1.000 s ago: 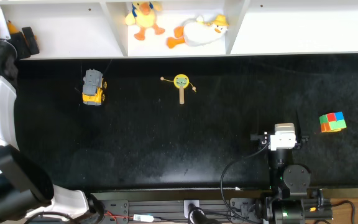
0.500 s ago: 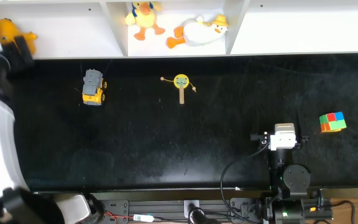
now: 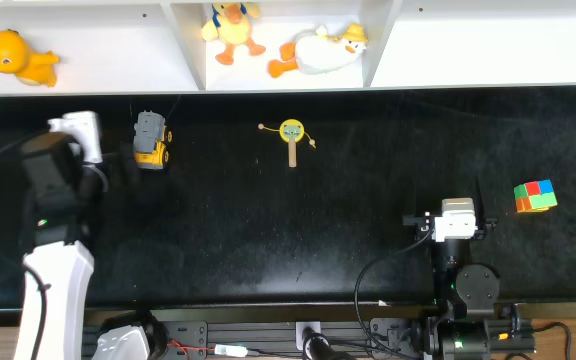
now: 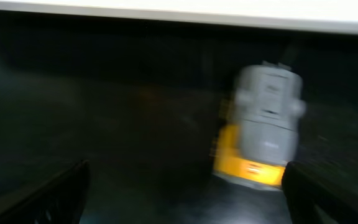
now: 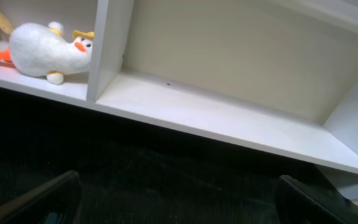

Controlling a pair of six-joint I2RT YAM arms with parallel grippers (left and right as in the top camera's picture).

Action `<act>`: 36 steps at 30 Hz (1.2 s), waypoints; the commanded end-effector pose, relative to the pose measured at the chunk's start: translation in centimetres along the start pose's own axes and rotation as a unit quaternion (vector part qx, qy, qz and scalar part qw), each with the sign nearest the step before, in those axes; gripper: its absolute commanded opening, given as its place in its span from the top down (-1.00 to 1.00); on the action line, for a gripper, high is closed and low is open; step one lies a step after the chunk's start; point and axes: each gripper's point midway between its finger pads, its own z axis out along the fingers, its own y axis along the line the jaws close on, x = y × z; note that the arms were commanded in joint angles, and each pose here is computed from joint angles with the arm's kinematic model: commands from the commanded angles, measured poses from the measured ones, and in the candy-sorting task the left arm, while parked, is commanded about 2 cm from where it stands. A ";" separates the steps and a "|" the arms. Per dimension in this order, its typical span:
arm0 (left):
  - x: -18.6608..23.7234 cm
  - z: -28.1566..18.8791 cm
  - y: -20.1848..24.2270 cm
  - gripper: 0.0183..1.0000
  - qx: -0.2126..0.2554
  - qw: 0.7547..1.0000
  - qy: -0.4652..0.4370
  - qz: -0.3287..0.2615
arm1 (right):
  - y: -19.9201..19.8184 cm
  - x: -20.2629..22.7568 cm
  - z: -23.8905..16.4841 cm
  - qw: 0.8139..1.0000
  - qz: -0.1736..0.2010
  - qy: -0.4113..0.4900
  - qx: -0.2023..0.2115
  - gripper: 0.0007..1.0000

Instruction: Store Toys

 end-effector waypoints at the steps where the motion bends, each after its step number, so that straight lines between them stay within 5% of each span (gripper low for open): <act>1: 0.7 1.6 -3.1 -1.00 0.034 0.999 0.017 0.021 | -0.1 0.4 0.0 1.000 0.000 0.002 0.004 -0.99; 12: 2.9 7.0 -6.3 -0.99 0.063 0.995 0.056 0.054 | -0.1 0.4 0.0 1.000 0.000 0.002 0.004 -0.99; 22: 3.2 8.6 -6.5 -0.25 0.063 0.995 0.055 0.054 | -0.1 0.4 0.0 1.000 0.000 0.002 0.004 -0.99; 30: 2.9 8.1 -6.4 0.12 0.063 0.995 0.051 0.053 | -0.1 0.4 0.0 1.000 0.000 0.002 0.004 -0.99; 36: 1.8 5.9 -6.2 0.17 0.062 0.996 0.037 0.056 | -0.1 0.4 0.0 1.000 0.000 0.002 0.004 -0.99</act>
